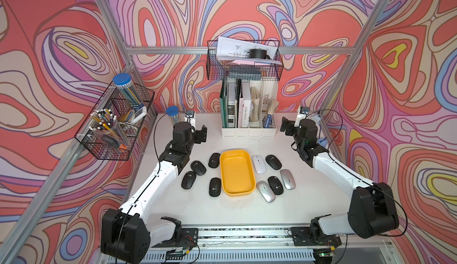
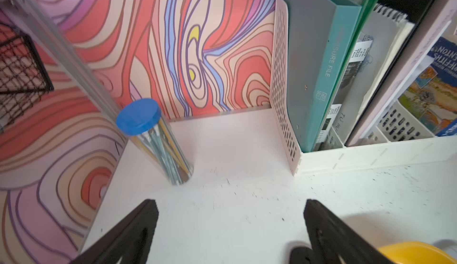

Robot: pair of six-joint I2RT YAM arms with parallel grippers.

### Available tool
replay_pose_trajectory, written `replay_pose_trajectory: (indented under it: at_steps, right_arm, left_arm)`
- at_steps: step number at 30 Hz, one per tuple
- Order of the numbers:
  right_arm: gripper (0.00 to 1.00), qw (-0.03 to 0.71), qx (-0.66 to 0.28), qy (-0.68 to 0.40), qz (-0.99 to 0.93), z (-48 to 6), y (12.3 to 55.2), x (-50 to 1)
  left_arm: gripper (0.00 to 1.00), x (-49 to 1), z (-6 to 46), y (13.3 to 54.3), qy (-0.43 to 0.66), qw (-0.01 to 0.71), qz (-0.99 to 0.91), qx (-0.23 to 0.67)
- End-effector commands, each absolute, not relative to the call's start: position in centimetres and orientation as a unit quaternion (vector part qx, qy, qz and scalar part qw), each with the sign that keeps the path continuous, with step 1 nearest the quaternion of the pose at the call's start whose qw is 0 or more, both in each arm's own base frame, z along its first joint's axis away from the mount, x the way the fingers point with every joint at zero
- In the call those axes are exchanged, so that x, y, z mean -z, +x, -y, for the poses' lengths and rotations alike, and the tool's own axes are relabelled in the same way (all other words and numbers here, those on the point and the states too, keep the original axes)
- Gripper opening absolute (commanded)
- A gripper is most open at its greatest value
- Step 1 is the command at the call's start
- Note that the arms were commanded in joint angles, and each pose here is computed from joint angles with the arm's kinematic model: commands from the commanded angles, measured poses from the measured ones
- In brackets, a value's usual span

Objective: Put the mouse in the storage box
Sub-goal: Pick up the mouse from the center of the board.

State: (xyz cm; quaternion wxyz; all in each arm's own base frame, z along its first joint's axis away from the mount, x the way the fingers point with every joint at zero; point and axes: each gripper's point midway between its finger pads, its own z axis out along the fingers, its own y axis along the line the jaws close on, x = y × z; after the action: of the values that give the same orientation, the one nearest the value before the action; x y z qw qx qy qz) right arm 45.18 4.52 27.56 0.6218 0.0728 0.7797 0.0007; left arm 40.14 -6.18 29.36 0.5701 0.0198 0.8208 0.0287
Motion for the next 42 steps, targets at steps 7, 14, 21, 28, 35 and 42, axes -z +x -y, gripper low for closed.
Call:
replay_pose_trajectory:
  at_steps: [7,14,21,28,35,42]
  right_arm:
    - [0.75,0.452,-0.100,0.064,-0.884,-8.0,42.3,-16.2]
    - [0.75,0.406,0.006,0.048,-0.913,-6.3,40.7,-16.1]
    - [0.76,0.320,0.028,-0.031,-0.946,-10.9,39.4,-14.3]
    - [0.76,0.182,-0.072,-0.093,-0.976,-18.7,36.0,-11.0]
    - [0.72,0.119,-0.074,-0.099,-0.985,-20.4,34.6,-8.1]
    - [0.74,0.091,-0.068,-0.089,-0.990,-20.5,34.0,-6.0]
  left_arm:
    - [0.97,-25.3,1.3,34.1,-0.189,0.415,-0.890,0.019]
    - [0.66,-23.6,1.6,32.9,-0.201,0.359,-0.911,0.020]
    - [0.66,-21.6,2.5,32.5,-0.193,0.271,-0.943,0.018]
    - [0.70,-18.5,5.0,31.7,-0.145,0.193,-0.969,0.059]
    - [0.61,-18.5,12.7,30.0,-0.045,0.121,-0.968,0.216]
    - [0.62,-19.0,17.2,27.9,-0.026,0.095,-0.946,0.310]
